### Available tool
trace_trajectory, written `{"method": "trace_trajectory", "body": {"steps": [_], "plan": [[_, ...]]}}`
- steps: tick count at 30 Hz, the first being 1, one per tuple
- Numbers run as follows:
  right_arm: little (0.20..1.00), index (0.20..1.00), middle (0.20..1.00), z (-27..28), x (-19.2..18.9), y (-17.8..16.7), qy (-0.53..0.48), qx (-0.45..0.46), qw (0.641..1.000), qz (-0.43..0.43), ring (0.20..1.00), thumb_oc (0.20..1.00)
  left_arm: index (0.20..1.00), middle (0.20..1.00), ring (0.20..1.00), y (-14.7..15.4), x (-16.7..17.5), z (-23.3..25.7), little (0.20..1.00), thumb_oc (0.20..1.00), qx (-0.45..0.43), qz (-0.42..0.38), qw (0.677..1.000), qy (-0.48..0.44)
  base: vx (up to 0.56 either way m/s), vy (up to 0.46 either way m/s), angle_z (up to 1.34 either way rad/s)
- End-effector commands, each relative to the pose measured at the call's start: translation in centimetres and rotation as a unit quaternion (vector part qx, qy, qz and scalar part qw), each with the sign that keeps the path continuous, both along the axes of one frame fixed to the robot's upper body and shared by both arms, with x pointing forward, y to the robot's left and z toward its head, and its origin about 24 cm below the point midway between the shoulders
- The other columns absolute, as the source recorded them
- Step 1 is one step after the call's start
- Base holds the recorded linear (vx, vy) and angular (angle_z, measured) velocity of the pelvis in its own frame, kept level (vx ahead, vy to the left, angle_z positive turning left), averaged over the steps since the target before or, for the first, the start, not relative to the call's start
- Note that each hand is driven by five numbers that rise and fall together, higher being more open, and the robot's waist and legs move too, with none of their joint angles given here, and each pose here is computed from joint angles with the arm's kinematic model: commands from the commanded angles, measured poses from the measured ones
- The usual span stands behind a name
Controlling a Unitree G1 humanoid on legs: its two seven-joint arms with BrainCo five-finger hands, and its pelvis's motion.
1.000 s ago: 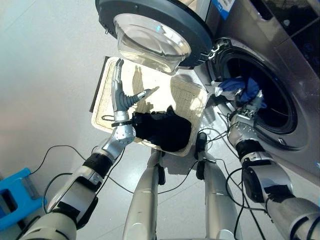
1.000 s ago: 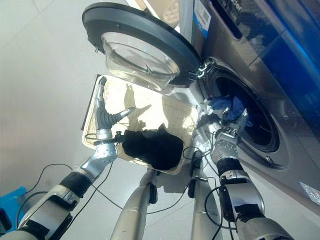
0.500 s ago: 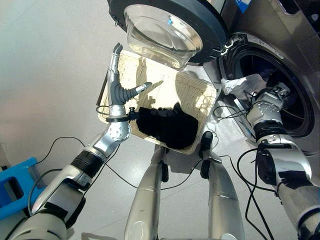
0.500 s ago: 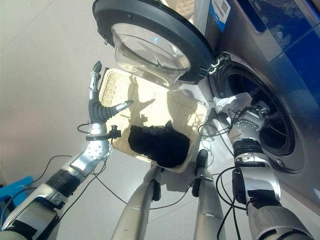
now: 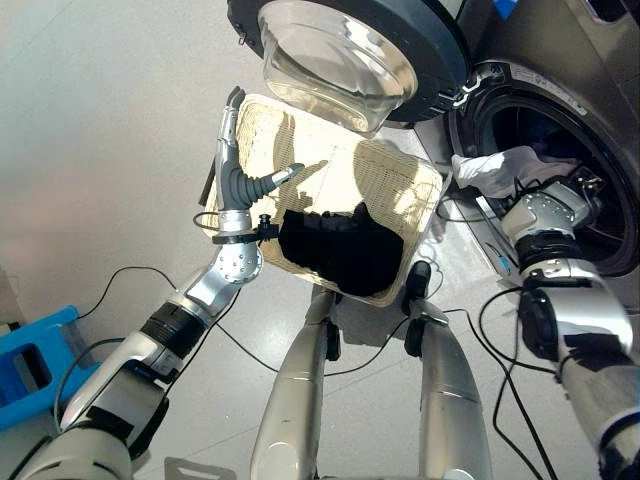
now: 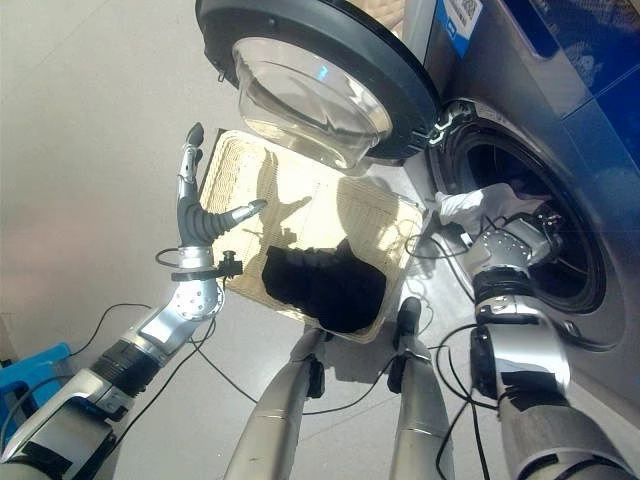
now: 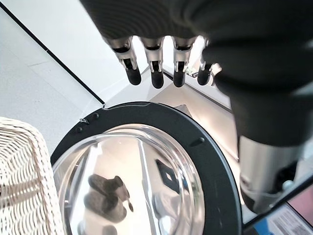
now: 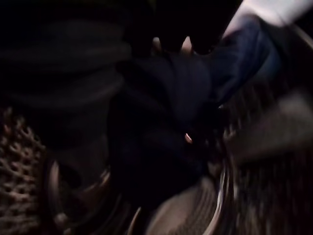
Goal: Put the clothes into the washing machine.
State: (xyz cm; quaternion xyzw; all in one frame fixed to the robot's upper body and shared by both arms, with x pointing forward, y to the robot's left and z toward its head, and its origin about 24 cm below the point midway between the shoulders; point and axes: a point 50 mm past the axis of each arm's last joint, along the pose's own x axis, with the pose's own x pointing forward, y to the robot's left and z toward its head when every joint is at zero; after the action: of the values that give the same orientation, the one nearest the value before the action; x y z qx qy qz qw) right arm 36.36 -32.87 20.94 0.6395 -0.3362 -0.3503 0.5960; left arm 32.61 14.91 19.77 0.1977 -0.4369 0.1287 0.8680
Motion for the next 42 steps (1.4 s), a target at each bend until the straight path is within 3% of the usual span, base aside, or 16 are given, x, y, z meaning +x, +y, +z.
{"method": "trace_trajectory", "body": {"steps": [1, 7, 11, 12, 13, 15, 16, 18, 25, 28, 30, 35, 42], "plan": [[1.0, 1.0, 1.0, 4.5, -1.7, -2.5, 0.027, -0.088, 0.995, -0.043, 1.0, 1.0, 1.0, 1.0, 1.0, -0.9, -0.6, 1.9, 1.0, 1.0, -0.04, -0.02, 0.998, -0.048, 0.01, 0.016, -0.05], [1.0, 1.0, 1.0, 4.1, -1.8, -2.4, 0.083, -0.071, 0.991, -0.072, 1.0, 1.0, 1.0, 1.0, 1.0, -1.2, -0.3, 1.8, 1.0, 1.0, -0.047, -0.02, 0.998, -0.046, 0.0, 0.011, -0.01], [1.0, 1.0, 1.0, 4.9, -2.1, -1.9, 0.168, -0.073, 0.976, -0.117, 1.0, 1.0, 1.0, 1.0, 1.0, -1.5, -0.2, 1.6, 1.0, 1.0, -0.047, -0.022, 0.998, -0.041, 0.0, 0.0, 0.0], [1.0, 1.0, 1.0, 5.1, -2.1, -1.7, 0.244, -0.081, 0.956, -0.141, 1.0, 1.0, 1.0, 1.0, 1.0, -1.7, -0.3, 1.5, 1.0, 1.0, -0.046, -0.022, 0.998, -0.039, 0.0, 0.0, 0.0], [1.0, 1.0, 1.0, 5.4, -2.1, -1.6, 0.255, -0.088, 0.952, -0.145, 1.0, 1.0, 1.0, 1.0, 1.0, -1.7, -0.3, 1.5, 1.0, 1.0, -0.047, -0.022, 0.998, -0.04, 0.03, 0.03, -0.01], [1.0, 1.0, 1.0, 6.1, -2.0, -1.2, 0.341, -0.138, 0.912, -0.18, 1.0, 1.0, 1.0, 1.0, 1.0, -1.9, -0.4, 1.2, 1.0, 1.0, -0.045, -0.024, 0.998, -0.039, 0.0, 0.0, 0.0], [1.0, 1.0, 1.0, 6.7, -1.8, -0.6, 0.417, -0.188, 0.86, -0.226, 1.0, 1.0, 1.0, 1.0, 1.0, -2.0, -0.4, 1.0, 1.0, 1.0, -0.044, -0.025, 0.998, -0.037, 0.0, 0.0, 0.0], [1.0, 1.0, 1.0, 7.4, -1.8, -0.2, 0.484, -0.237, 0.797, -0.273, 1.0, 1.0, 1.0, 1.0, 1.0, -2.0, -0.4, 1.1, 1.0, 1.0, -0.044, -0.027, 0.998, -0.041, 0.0, 0.0, 0.0], [1.0, 1.0, 1.0, 5.3, -1.9, -0.9, 0.612, -0.314, 0.644, -0.334, 1.0, 1.0, 1.0, 1.0, 1.0, -2.2, -0.5, 0.0, 1.0, 1.0, -0.028, -0.021, 0.999, -0.034, 0.0, 0.0, 0.0], [1.0, 1.0, 1.0, 4.8, -1.8, -0.6, 0.616, -0.328, 0.628, -0.344, 1.0, 1.0, 1.0, 1.0, 1.0, -2.1, -0.2, -0.6, 1.0, 1.0, -0.008, -0.007, 1.0, -0.018, 0.0, 0.0, 0.0], [1.0, 1.0, 1.0, 3.7, -1.3, 0.7, 0.608, -0.362, 0.608, -0.361, 1.0, 1.0, 1.0, 1.0, 1.0, -2.2, 0.5, -1.3, 1.0, 1.0, 0.057, 0.016, 0.998, 0.008, 0.0, 0.0, 0.0], [1.0, 1.0, 1.0, 1.7, -0.7, 2.3, 0.575, -0.401, 0.636, -0.324, 1.0, 1.0, 1.0, 1.0, 1.0, -2.0, 1.7, -3.1, 1.0, 1.0, 0.159, 0.033, 0.983, 0.089, -0.01, 0.026, 0.0], [1.0, 1.0, 1.0, -0.3, -0.8, 4.0, 0.555, -0.453, 0.617, -0.325, 1.0, 1.0, 1.0, 1.0, 1.0, -1.8, 2.5, -5.7, 1.0, 1.0, 0.287, 0.062, 0.942, 0.16, -0.02, 0.05, -0.07]]}}
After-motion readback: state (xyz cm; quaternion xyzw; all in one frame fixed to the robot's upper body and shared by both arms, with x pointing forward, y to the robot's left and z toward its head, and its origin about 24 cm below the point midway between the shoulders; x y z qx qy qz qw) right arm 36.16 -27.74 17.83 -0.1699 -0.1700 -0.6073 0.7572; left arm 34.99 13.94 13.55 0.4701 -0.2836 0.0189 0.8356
